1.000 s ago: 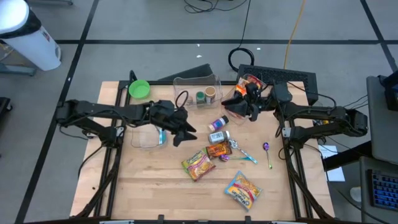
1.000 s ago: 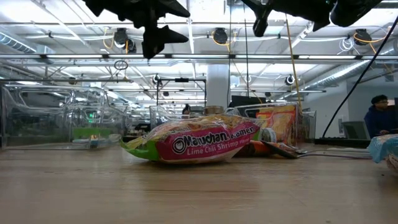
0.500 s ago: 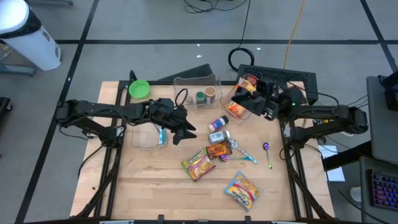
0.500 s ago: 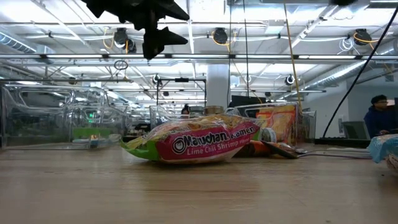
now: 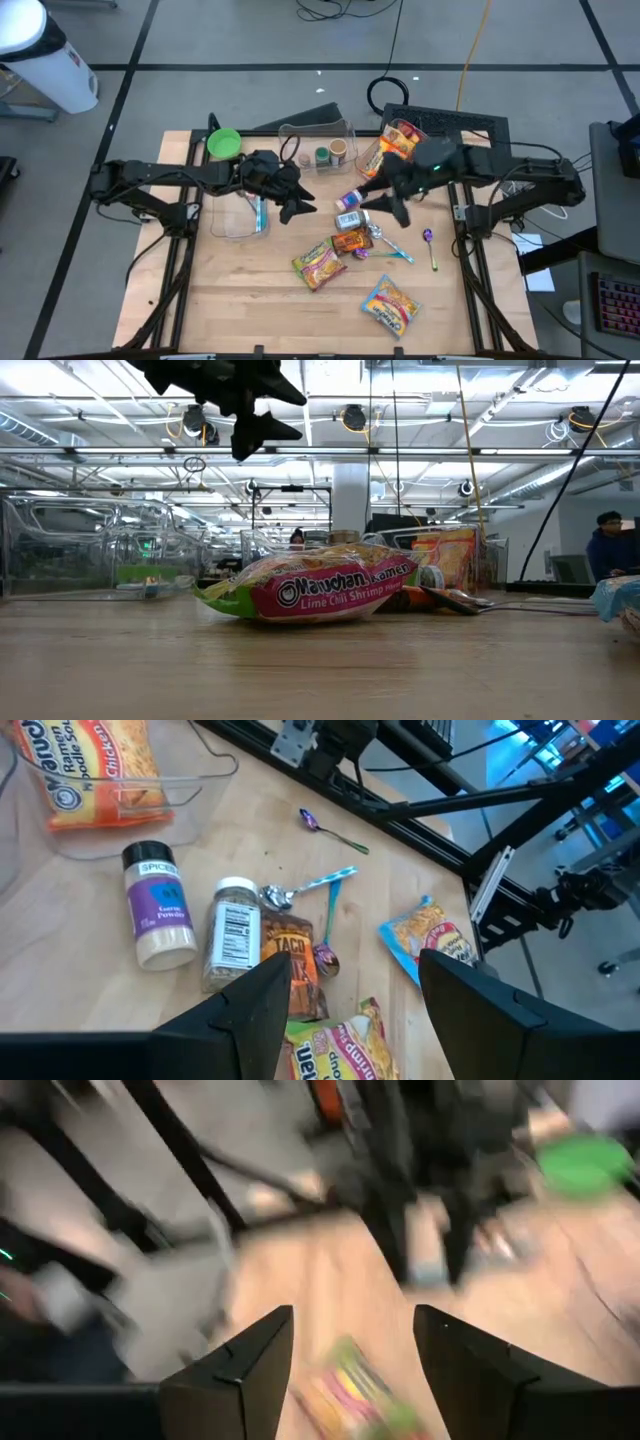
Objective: Pick & Place Food Item
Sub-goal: Put the white patterned spoon into the left transparent bin
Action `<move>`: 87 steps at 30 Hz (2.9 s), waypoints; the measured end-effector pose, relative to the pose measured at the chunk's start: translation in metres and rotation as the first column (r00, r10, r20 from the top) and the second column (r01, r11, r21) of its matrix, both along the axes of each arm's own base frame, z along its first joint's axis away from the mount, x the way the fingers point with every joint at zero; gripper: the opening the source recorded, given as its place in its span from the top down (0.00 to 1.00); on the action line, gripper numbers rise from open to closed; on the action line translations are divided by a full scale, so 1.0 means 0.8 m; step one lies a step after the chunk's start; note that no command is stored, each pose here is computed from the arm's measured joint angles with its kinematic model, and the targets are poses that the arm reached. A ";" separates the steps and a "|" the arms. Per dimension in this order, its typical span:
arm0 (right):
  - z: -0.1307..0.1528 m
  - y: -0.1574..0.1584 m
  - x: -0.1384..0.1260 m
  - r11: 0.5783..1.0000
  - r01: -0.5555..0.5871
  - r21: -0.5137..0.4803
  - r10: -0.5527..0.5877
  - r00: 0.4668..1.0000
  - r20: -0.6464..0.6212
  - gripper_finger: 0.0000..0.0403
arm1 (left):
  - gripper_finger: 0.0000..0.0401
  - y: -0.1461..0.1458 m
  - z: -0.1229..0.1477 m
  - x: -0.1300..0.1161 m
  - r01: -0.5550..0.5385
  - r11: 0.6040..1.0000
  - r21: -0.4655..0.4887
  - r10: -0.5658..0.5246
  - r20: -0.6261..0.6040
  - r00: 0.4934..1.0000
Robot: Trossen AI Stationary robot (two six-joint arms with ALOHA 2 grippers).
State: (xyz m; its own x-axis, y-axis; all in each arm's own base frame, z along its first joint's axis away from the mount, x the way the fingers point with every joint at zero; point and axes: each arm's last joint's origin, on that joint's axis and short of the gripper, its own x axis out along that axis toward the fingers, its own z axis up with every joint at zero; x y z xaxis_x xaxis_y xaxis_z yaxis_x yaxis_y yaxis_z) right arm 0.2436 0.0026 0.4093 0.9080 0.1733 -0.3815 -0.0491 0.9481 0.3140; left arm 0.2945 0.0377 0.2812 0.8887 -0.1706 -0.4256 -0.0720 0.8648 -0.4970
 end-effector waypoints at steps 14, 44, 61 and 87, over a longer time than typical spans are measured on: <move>-0.126 0.007 0.011 0.981 0.036 0.191 0.025 0.952 -0.306 0.50 | 0.43 -0.001 0.000 0.000 -0.013 0.999 -0.032 0.013 -0.008 1.000; -0.322 0.047 -0.038 0.894 0.446 0.032 -0.301 0.652 -0.696 0.59 | 0.43 0.000 0.000 0.000 -0.016 1.000 -0.019 0.016 -0.008 1.000; -0.344 0.049 -0.036 0.887 0.460 -0.044 -0.333 0.571 -0.751 0.87 | 0.43 0.000 0.000 0.000 -0.018 1.000 -0.022 0.018 -0.009 1.000; -0.081 -0.023 -0.055 0.801 0.524 0.288 -0.596 0.742 0.308 0.99 | 0.43 0.000 0.022 0.009 -0.039 0.995 -0.092 0.054 0.169 0.984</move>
State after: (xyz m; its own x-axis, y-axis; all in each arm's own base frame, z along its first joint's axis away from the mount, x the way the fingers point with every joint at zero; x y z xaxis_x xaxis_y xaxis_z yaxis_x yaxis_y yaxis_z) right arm 0.1996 -0.0154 0.3448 0.9239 -0.3822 -0.0158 0.3290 0.7727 0.5428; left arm 0.3015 0.0374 0.2987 0.9549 -0.1572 -0.2520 -0.0188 0.8149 -0.5794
